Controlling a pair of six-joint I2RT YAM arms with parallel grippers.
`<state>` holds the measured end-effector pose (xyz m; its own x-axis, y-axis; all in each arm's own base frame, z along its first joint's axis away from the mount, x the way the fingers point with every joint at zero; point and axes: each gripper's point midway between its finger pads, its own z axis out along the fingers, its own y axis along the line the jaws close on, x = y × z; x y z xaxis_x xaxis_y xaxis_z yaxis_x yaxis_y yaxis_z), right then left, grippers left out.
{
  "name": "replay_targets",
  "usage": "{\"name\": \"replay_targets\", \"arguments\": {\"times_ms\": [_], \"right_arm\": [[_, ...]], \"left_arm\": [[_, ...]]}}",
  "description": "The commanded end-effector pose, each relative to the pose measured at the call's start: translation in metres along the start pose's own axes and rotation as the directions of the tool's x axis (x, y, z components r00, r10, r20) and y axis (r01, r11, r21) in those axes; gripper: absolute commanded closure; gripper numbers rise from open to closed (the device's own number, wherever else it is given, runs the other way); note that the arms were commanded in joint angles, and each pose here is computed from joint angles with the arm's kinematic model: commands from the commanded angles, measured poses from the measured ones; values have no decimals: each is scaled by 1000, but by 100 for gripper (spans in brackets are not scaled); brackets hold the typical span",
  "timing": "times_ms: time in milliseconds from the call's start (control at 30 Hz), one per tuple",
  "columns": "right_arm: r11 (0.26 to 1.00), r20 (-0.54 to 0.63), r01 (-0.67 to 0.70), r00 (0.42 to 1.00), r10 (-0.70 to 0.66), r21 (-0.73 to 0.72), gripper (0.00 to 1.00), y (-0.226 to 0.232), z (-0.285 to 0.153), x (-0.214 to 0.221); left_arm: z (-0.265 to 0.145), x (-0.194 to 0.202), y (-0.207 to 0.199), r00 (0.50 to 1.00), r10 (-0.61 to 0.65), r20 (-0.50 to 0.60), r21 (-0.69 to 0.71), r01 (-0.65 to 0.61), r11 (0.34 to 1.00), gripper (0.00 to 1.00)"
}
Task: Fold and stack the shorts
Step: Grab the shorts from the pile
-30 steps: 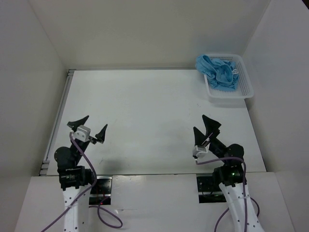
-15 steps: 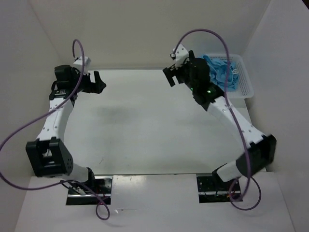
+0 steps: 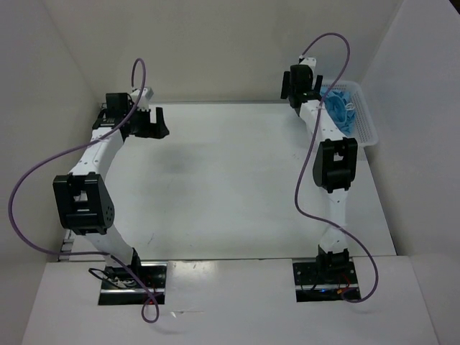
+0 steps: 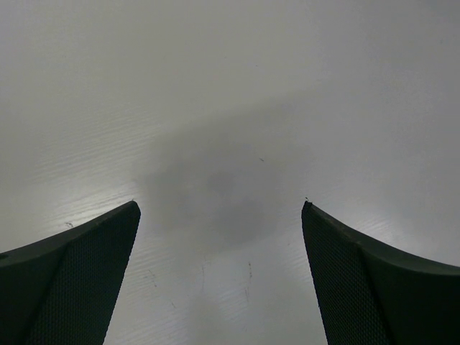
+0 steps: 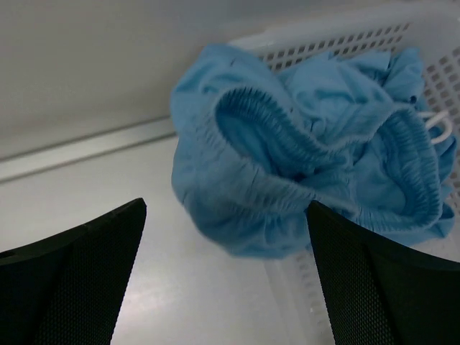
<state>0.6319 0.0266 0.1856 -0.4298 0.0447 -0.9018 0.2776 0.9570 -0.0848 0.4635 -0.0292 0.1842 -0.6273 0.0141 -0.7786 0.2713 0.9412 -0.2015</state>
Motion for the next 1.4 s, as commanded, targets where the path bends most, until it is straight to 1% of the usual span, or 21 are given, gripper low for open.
{"name": "replay_targets", "arguments": {"times_ms": [0, 33, 167, 233, 367, 467, 500, 633, 667, 733, 767, 833, 867, 933, 967, 1033, 1067, 1100, 1167, 1233, 1367], "right_arm": [[985, 163, -139, 979, 122, 100, 3, -7, 10, -52], [986, 192, -136, 975, 116, 96, 3, -6, 10, -63], [994, 175, -101, 980, 94, 29, 3, 11, 25, -57], [994, 157, -106, 983, 100, 31, 3, 15, 34, -46], [991, 114, -105, 989, 95, 82, 3, 1, 47, -29], [982, 111, -145, 985, 132, 119, 13, -9, 53, -26], [979, 124, -156, 982, 140, 133, 13, -17, 53, -31], [977, 109, -128, 988, 110, 169, 14, -22, 57, -22], [977, 109, -128, 988, 110, 169, 21, -22, 57, -22], [972, 122, -123, 988, 100, 203, 23, -29, 54, -26], [973, 111, -103, 991, 81, 206, 32, -30, 55, -22], [965, 116, -94, 991, 68, 245, 44, -41, 57, -21], [966, 97, -71, 994, 48, 249, 56, -42, 59, -14], [963, 91, -50, 996, 27, 263, 69, -44, 60, -10], [961, 91, -51, 995, 27, 272, 82, -46, 58, -11], [965, 99, -55, 995, 31, 258, 96, -45, 55, -16], [968, 108, -61, 993, 36, 244, 100, -44, 52, -23], [969, 99, -59, 994, 36, 242, 100, -48, 54, -21], [974, 124, -93, 990, 68, 204, 100, -44, 43, -38], [978, 159, -126, 982, 99, 168, 100, -44, 26, -64], [961, 274, -209, 949, 155, 182, 100, -49, -19, -118]], "left_arm": [[11, -6, 5, 1000, 7, -4, -8, -7, 1000, 0], [10, -10, 7, 1000, 11, 4, -23, -11, 1000, 0], [21, 3, 17, 999, -8, -43, -55, 6, 998, 0], [24, 6, 18, 999, -12, -52, -54, 9, 998, 0], [29, 15, 17, 997, -23, -77, -40, 20, 999, 0], [32, 13, 16, 997, -23, -76, -26, 21, 999, 0], [31, 9, 14, 998, -20, -67, -17, 18, 1000, 0], [31, 11, 14, 997, -23, -76, -17, 22, 1000, 0], [31, 11, 14, 997, -23, -76, -17, 22, 1000, 0], [29, 12, 13, 997, -23, -76, -17, 22, 1000, 0], [29, 12, 13, 997, -23, -76, -17, 22, 1000, 0], [27, 13, 12, 997, -23, -76, -17, 22, 1000, 0], [27, 13, 12, 997, -23, -76, -17, 22, 1000, 0], [27, 11, 11, 998, -20, -67, -8, 19, 1000, 0], [24, 8, 10, 998, -15, -57, -8, 15, 1000, 0], [25, 12, 10, 998, -19, -65, -8, 18, 1000, 0], [22, 9, 9, 998, -15, -57, -8, 15, 1000, 0], [22, 9, 11, 998, -15, -58, -19, 14, 1000, 0], [20, 10, 12, 998, -15, -58, -30, 14, 999, 0], [20, 7, 12, 999, -11, -47, -30, 9, 1000, 0], [16, -6, 7, 1000, 9, -1, -12, -9, 1000, 0]]}}
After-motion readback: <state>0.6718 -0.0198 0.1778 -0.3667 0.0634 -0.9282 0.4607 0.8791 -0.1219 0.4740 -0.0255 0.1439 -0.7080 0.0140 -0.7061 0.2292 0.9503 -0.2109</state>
